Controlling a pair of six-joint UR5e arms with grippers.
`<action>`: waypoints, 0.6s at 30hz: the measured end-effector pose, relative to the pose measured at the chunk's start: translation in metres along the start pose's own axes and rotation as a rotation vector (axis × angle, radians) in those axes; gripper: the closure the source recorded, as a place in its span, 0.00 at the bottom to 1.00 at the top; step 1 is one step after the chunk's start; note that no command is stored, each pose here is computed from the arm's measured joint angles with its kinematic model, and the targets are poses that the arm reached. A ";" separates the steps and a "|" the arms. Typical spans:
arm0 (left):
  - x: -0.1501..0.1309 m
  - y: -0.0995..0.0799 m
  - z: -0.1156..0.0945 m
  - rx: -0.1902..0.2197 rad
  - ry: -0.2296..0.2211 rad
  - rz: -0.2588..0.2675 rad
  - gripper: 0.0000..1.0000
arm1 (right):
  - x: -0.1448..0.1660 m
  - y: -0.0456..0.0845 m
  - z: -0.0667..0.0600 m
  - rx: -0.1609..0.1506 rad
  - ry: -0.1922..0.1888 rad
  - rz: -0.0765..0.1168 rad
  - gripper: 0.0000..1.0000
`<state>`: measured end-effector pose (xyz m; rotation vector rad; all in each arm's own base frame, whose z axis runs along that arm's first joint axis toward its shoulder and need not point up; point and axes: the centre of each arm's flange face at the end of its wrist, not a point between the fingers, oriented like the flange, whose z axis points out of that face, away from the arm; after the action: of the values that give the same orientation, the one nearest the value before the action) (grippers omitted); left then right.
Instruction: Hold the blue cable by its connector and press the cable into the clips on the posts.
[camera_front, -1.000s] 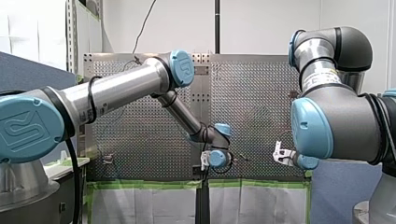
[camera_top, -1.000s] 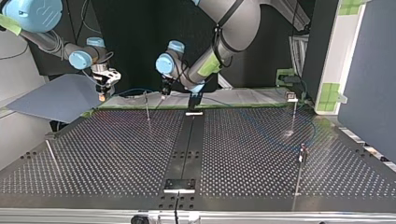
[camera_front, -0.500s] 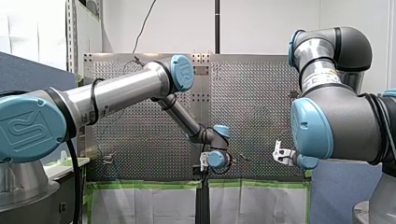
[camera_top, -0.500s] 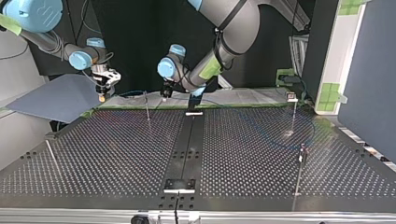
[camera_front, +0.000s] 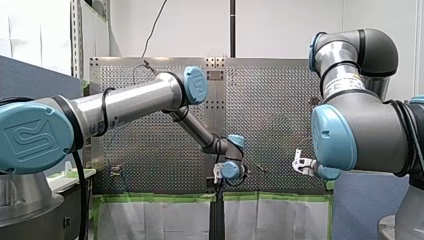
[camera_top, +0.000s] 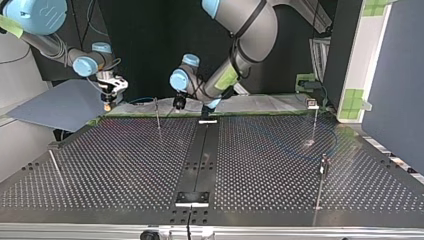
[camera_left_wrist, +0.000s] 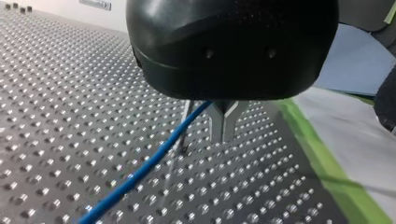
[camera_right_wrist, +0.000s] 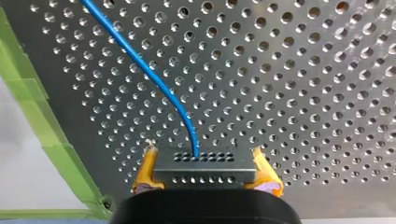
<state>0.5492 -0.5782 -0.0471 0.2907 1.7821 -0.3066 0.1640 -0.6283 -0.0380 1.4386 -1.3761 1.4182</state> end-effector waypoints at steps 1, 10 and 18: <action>-0.003 0.001 0.002 0.001 -0.001 -0.002 1.00 | 0.001 0.001 0.001 -0.001 0.005 0.002 0.99; -0.025 0.009 0.018 0.008 -0.019 -0.020 1.00 | 0.016 0.003 0.015 0.008 0.041 0.033 0.99; -0.028 0.019 0.023 -0.013 -0.020 -0.022 1.00 | 0.025 0.005 0.023 0.018 0.061 0.049 0.99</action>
<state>0.5828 -0.5694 -0.0259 0.2579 1.7676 -0.3129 0.1609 -0.6567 -0.0191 1.3697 -1.3717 1.4965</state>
